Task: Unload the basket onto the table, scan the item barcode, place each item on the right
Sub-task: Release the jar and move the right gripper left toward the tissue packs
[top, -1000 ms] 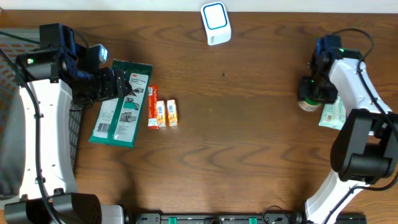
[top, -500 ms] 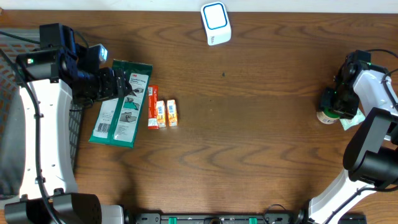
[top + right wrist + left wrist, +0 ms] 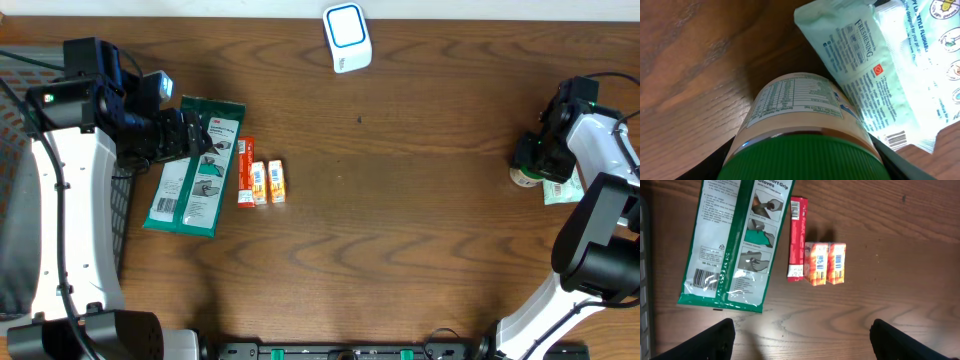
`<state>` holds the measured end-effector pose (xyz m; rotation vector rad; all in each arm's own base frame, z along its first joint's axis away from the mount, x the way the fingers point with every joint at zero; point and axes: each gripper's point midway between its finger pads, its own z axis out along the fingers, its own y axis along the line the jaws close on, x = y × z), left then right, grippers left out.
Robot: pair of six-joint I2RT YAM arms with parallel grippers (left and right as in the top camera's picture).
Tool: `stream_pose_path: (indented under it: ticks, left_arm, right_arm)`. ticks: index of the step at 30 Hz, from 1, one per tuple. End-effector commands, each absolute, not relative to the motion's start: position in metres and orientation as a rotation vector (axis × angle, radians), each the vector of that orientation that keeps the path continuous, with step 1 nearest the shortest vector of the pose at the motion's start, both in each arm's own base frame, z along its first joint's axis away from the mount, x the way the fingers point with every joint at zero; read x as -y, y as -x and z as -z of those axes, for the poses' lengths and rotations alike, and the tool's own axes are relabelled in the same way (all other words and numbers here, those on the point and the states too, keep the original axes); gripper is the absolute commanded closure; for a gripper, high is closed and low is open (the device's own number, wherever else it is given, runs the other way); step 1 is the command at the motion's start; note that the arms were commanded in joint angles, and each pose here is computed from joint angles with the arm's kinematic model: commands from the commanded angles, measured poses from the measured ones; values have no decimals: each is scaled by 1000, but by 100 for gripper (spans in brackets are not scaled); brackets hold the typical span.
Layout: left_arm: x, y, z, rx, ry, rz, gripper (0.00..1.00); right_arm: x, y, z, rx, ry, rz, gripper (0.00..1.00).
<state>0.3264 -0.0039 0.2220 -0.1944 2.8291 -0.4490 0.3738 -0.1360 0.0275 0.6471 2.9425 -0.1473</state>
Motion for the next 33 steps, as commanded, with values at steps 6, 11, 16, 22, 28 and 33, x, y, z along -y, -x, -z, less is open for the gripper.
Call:
stream_pose_path:
  ticks: [6,11,16,22,28,33]
  left_arm:
    - [5,-324,-226,-2819,198,455,13]
    - [5,-324,-226,-2819,198,455,13]
    - [5,-324,-226,-2819,199,455,13]
    - [5,-324,-226,-2819,199,455,13]
    - [5,-324,-226,-2819,198,455,13]
    - [5,-324,-226,-2819,198,455,13]
  right_arm:
    - [144,-365,-34,-2946,-694,212,1]
    - [144,-373,-71,-2898,-684,202,1]
    - [121,-385,-126,-2813,-637,21,1]
    - [57,-399,-183,-2655,-494,-489,1]
    - [24,-394,-188,-2666,-438,-670,1]
    - [-5,-391,-180,-2711,-350,-696,1]
